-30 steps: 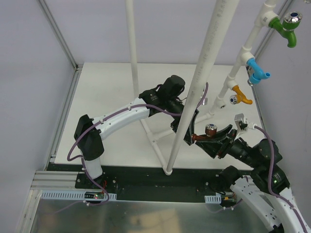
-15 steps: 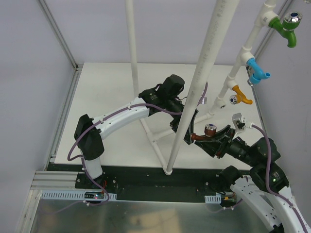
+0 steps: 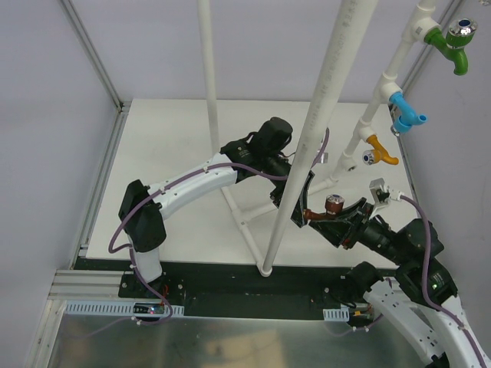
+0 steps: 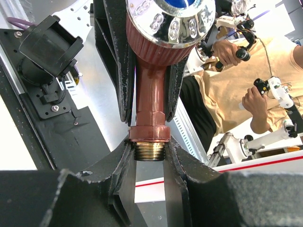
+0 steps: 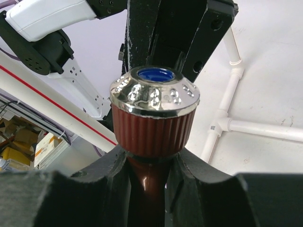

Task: Install the water faucets
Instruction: Pick up the water faucet from the center of the board.

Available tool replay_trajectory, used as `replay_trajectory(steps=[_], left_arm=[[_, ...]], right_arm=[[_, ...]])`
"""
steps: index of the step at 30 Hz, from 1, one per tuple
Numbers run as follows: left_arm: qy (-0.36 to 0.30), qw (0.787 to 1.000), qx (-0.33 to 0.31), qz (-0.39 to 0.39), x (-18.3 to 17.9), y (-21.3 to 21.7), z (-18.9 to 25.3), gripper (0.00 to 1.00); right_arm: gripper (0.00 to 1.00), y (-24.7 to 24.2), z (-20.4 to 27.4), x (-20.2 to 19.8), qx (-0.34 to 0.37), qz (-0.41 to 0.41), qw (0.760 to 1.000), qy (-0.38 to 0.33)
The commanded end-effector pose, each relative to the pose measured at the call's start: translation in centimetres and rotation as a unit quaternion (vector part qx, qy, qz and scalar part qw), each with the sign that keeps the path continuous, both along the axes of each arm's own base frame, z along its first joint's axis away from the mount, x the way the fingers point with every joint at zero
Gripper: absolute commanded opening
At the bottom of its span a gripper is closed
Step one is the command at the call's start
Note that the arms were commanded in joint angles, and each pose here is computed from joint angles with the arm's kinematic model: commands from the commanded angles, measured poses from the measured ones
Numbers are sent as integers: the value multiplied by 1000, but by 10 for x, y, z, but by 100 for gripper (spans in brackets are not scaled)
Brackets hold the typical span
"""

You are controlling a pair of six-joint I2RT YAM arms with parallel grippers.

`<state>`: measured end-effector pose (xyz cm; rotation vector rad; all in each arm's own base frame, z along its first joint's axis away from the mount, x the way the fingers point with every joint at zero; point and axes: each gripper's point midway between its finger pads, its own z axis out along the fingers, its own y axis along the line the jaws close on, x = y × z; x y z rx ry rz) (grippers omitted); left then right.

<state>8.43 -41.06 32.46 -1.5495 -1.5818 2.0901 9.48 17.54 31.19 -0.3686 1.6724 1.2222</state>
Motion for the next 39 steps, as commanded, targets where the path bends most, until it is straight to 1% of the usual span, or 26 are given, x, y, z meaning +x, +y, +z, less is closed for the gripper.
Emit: replay_trajectory(steps=[1, 3, 5, 7, 9, 14, 22, 25, 28, 32, 33, 35, 37, 39], left_arm=[[-22, 998, -49, -36, -15, -1, 22, 0], [-20, 998, -46, -35, -14, -2, 21, 0], [-19, 998, -44, -34, -13, -3, 20, 0], [-19, 998, -43, -35, -14, -4, 19, 0], [-17, 998, -41, -34, -14, -4, 17, 0], [-11, 999, -31, -39, -19, -6, 9, 0], [-7, 999, -18, -42, -26, -9, -6, 0], [-8, 999, -20, -43, -26, -9, -5, 0], [-16, 998, -32, -42, -25, -9, 4, 0], [-24, 998, -46, -28, -10, -7, 20, 0], [-26, 998, -48, -23, -7, -7, 22, 3], [-34, 998, -50, -6, 1, -7, 24, 11], [-39, 998, -49, 6, 6, -8, 23, 24], [-41, 998, -48, 12, 8, -9, 22, 31]], right_arm=[[5, 0, -6, 13, -5, -22, 1000, -10], [6, 2, -12, 11, -15, -11, 1000, -7], [0, 3, -14, 11, -16, -10, 1000, -5], [0, 1, -14, 12, -12, -16, 1000, -8], [0, 1, -11, 7, -11, -5, 1000, -27], [0, 1, 9, 2, 36, 0, 998, -59], [0, -6, 27, -2, 52, -12, 995, -81], [0, -4, 25, -7, 46, 4, 996, -76], [0, 1, 12, -12, 27, 28, 998, -56], [0, 6, -3, -24, 7, 68, 997, -34], [0, 6, -3, -27, 7, 73, 997, -33], [0, 6, -5, -30, 6, 79, 996, -30], [0, 5, -7, -32, 5, 81, 996, -29], [0, 3, -7, -30, 7, 70, 997, -29]])
